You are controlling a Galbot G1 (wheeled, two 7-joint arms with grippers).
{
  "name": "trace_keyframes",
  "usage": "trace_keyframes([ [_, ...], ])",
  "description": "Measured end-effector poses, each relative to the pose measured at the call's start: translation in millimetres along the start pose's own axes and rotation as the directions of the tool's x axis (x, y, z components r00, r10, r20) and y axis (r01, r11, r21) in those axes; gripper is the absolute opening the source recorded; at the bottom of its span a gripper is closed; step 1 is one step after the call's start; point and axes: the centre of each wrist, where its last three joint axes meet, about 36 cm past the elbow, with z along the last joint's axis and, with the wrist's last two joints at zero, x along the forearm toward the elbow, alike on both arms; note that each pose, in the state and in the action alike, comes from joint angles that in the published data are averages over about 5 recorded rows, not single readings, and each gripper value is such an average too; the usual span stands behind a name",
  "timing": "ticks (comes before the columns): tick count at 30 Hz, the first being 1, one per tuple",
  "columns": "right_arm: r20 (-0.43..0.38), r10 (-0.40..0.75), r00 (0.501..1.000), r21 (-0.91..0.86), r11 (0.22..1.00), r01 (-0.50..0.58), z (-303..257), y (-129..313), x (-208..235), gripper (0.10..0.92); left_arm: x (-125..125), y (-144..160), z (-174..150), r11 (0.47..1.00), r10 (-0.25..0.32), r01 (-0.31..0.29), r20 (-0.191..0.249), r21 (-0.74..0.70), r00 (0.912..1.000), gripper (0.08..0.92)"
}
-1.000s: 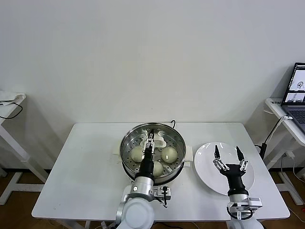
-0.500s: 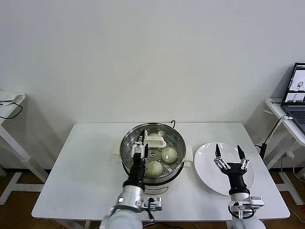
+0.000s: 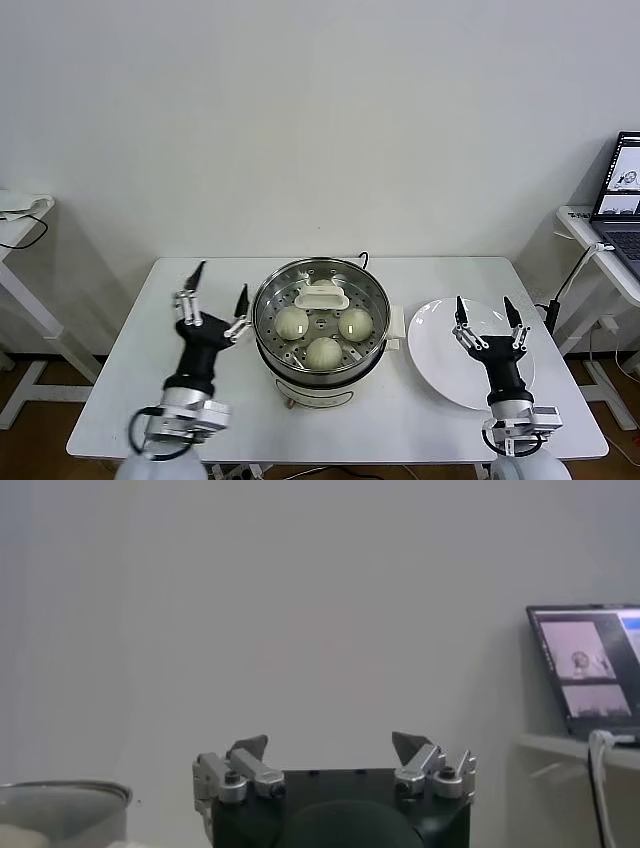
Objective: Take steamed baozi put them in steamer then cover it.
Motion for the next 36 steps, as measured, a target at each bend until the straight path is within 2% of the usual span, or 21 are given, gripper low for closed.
trace_keyframes([
  [5, -0.001, -0.007, 1.000, 0.011, 1.000, 0.007, -8.1, 0.1, 0.4, 0.823, 6.9, 5.4, 27.4, 0.988, -0.009, 0.011, -0.012, 0.154, 0.9999, 0.823],
  [13, -0.005, -0.015, 1.000, 0.013, 1.000, 0.015, -14.5, -0.6, -1.5, 0.823, 16.9, 8.6, 51.8, 0.959, -0.019, 0.028, -0.032, 0.284, 0.9993, 0.823],
  [36, -0.027, -0.024, 0.999, 0.007, 1.000, 0.024, -19.7, 0.3, -2.0, 0.823, 30.3, 14.0, 69.2, 0.928, -0.015, 0.029, -0.040, 0.371, 0.9991, 0.823],
])
